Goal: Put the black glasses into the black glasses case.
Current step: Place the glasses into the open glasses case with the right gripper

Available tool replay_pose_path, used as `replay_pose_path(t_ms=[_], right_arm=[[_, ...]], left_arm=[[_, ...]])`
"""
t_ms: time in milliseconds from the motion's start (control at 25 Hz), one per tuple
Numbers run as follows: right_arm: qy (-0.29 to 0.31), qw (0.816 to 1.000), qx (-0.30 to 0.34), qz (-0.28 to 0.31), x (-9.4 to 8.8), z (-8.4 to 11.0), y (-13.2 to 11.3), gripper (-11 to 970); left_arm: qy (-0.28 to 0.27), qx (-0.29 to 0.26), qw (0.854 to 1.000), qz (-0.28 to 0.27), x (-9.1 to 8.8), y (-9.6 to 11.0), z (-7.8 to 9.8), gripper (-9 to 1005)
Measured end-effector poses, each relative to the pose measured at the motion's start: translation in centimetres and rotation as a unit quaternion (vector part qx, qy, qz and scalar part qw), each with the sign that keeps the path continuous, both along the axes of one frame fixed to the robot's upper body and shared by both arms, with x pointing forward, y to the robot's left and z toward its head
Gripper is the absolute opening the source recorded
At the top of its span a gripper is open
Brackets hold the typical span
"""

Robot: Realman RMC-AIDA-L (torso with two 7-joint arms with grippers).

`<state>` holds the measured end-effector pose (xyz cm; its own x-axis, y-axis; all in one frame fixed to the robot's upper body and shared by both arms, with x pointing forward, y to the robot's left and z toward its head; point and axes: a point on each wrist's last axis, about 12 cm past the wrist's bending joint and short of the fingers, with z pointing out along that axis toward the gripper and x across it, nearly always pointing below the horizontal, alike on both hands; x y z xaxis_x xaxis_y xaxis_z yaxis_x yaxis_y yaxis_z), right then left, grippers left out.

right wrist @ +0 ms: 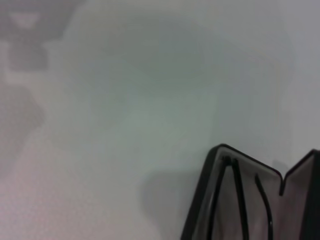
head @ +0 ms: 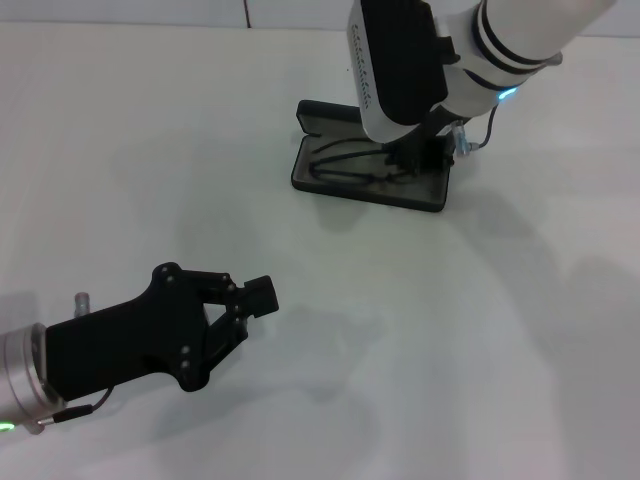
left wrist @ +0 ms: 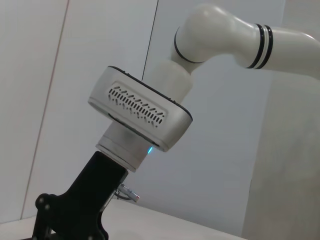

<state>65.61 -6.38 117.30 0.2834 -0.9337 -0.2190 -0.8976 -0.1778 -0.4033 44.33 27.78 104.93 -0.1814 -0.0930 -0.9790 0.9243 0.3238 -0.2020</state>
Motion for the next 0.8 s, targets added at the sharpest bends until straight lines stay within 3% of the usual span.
replay_pose_path(t_ms=[200, 520, 800], right_arm=[[-0.001, 1.0, 0.001, 0.0, -0.2, 0.0, -0.2, 97], [-0.019, 1.0, 0.016, 0.015, -2.1, 1.5, -0.3, 96], [-0.01, 1.0, 0.019, -0.004, -1.8, 1.1, -1.2, 96]], left_arm=[[0.0, 0.0, 1.0, 0.0, 0.0, 0.0, 0.0, 56], [-0.002, -0.002, 1.0, 0.0, 0.0, 0.0, 0.1, 56], [-0.005, -0.003, 1.0, -0.005, 0.3, -0.2, 0.2, 56]])
